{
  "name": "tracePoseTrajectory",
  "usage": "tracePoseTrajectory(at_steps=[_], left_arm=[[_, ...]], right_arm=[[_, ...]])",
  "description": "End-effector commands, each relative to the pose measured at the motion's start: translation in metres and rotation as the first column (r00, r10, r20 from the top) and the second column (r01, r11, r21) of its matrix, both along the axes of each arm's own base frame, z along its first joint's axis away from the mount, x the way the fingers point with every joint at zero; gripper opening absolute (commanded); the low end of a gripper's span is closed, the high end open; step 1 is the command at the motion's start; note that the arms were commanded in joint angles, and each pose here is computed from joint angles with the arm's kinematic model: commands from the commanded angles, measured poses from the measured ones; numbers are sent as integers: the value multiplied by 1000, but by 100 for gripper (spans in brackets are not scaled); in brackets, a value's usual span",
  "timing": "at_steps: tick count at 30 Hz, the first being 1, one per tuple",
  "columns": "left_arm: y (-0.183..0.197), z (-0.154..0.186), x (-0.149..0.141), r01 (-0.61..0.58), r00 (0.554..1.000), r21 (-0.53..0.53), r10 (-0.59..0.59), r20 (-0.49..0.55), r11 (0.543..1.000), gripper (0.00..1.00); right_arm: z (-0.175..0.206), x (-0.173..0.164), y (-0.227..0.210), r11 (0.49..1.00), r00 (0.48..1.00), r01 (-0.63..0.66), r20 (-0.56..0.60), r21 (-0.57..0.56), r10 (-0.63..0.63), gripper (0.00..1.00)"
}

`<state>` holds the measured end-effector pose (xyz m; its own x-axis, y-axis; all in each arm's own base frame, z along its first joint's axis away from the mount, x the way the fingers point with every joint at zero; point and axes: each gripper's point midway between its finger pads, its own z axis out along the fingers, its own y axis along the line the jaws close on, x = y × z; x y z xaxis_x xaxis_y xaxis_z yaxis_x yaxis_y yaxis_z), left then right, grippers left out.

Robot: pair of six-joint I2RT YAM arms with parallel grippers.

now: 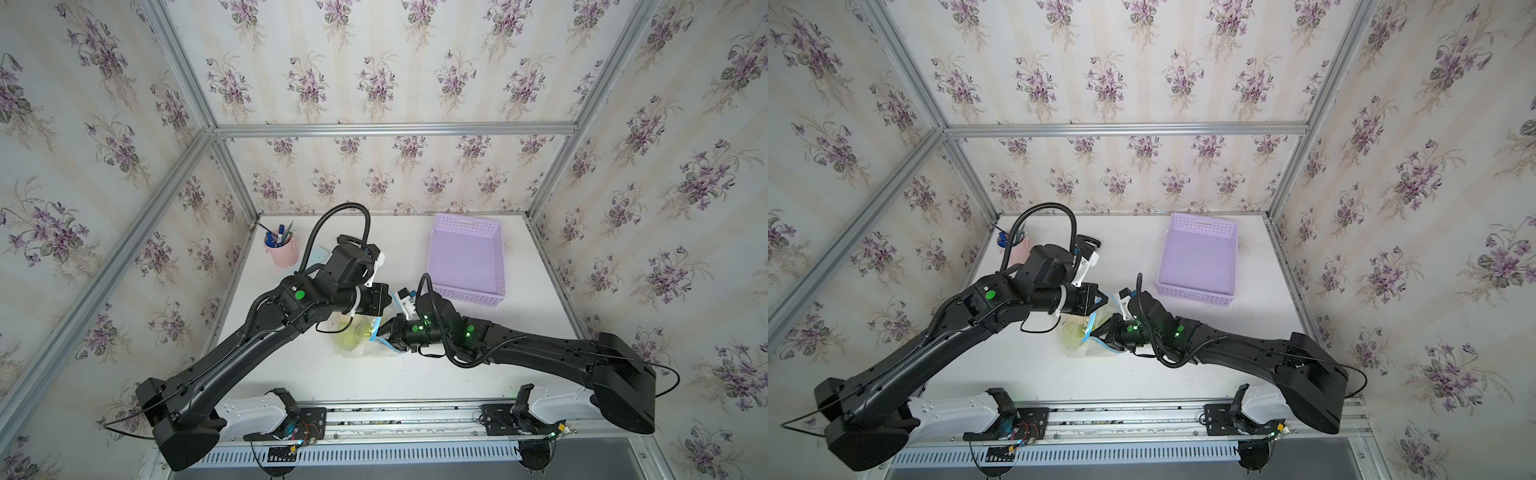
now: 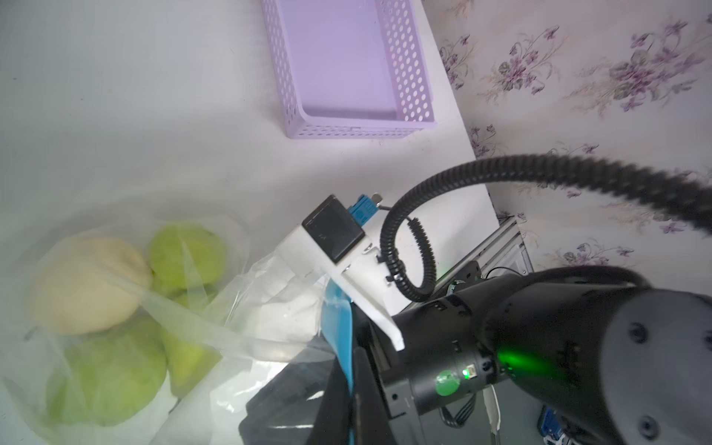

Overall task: Open the zip-top bag and take out the pear
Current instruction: Open the zipper of the food storage bag at the center of the board.

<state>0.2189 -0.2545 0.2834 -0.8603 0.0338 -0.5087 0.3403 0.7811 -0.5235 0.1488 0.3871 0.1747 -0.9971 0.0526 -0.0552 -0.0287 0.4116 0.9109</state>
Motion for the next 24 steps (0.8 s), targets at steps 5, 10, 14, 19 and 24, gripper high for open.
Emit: tracePoseTrajectory(at_steps=[5, 10, 14, 19, 24], left_arm=[[-13, 8, -6, -21, 999, -79, 23, 24, 997, 0], [-6, 0, -7, -49, 998, -79, 51, 26, 996, 0], [5, 7, 1, -111, 990, -87, 118, 82, 990, 0], [36, 31, 16, -228, 959, -46, 233, 163, 973, 0], [37, 26, 16, -275, 951, -98, 285, 116, 957, 0]], right_arm=[[-29, 8, 1, 996, 995, 58, -73, -64, -63, 20], [-67, -1, -11, 973, 996, -1, -82, -232, -18, 21], [-90, 11, -38, 906, 999, 12, -28, -422, -27, 22], [-82, 54, -54, 868, 998, 54, 49, -493, -34, 24], [-86, 114, -57, 819, 996, 39, 86, -573, 12, 26]])
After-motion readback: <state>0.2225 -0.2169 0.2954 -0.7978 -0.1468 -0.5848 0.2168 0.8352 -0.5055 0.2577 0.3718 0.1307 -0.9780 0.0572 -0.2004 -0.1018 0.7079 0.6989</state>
